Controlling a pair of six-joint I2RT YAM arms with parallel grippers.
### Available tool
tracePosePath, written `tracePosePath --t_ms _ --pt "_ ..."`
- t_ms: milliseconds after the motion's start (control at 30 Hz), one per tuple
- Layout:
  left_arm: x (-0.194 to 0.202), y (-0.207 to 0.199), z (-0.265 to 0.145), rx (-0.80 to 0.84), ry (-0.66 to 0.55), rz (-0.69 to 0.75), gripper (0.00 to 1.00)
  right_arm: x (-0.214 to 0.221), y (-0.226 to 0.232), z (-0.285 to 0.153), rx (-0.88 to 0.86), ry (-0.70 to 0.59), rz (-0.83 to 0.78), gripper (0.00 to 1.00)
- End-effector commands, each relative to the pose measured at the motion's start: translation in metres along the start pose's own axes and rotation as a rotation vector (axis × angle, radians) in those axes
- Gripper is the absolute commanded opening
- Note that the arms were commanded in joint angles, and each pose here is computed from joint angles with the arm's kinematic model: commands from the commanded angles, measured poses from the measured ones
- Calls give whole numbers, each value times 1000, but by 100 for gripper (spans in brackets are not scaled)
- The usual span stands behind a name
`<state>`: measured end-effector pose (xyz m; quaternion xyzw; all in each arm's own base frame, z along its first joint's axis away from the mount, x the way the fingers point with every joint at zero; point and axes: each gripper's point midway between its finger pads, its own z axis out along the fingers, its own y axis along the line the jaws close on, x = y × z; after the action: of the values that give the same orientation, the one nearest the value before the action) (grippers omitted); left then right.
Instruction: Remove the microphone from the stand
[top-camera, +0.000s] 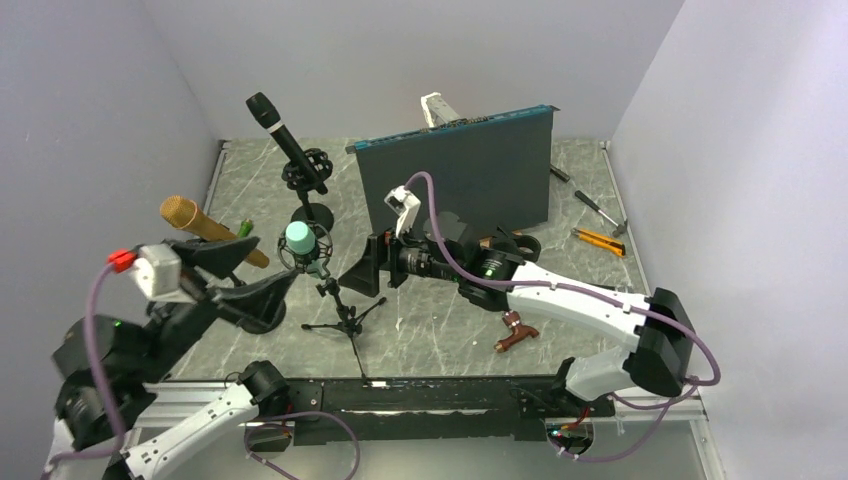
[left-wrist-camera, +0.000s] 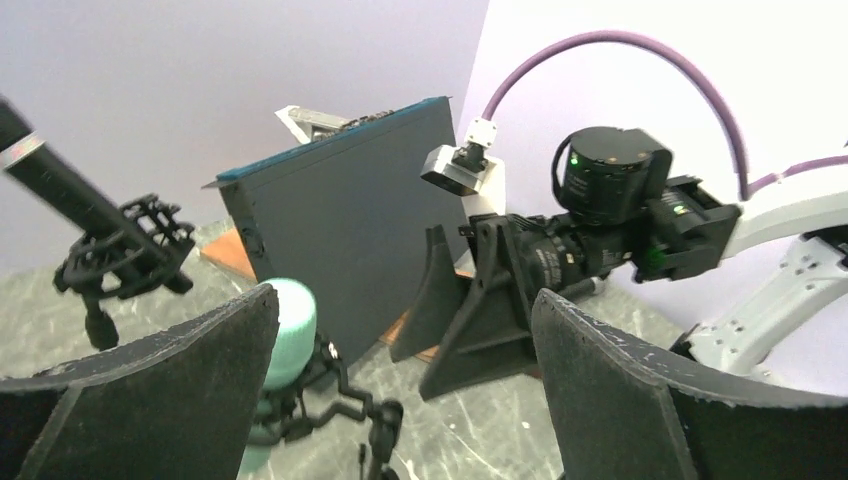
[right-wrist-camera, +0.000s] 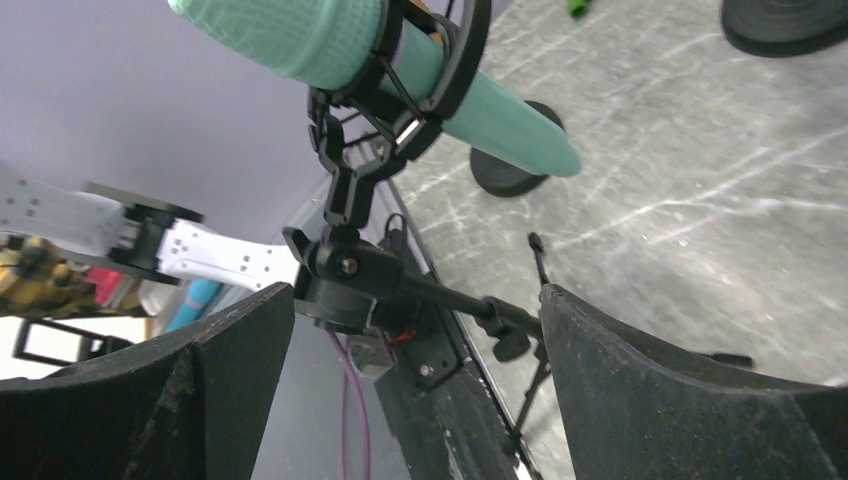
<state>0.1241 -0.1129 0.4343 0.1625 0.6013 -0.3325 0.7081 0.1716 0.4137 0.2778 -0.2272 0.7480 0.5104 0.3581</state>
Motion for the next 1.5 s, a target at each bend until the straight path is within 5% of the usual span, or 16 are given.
tracePosePath --t_ms 0,433,700,1233,1467 --pt "20 16 -41 -120 90 -173 99 -26 43 11 -204 -73 68 92" --pt "55 29 -59 -221 215 -259 99 -2 48 51 -316 33 252 60" --pt "77 23 -48 -204 277 -270 99 5 48 45 -306 26 230 55" --pt "85 24 -38 -199 257 -269 99 -4 38 17 -287 12 18 0" --pt "99 24 -16 -200 322 -217 99 -22 6 -1 -194 -69 -62 0"
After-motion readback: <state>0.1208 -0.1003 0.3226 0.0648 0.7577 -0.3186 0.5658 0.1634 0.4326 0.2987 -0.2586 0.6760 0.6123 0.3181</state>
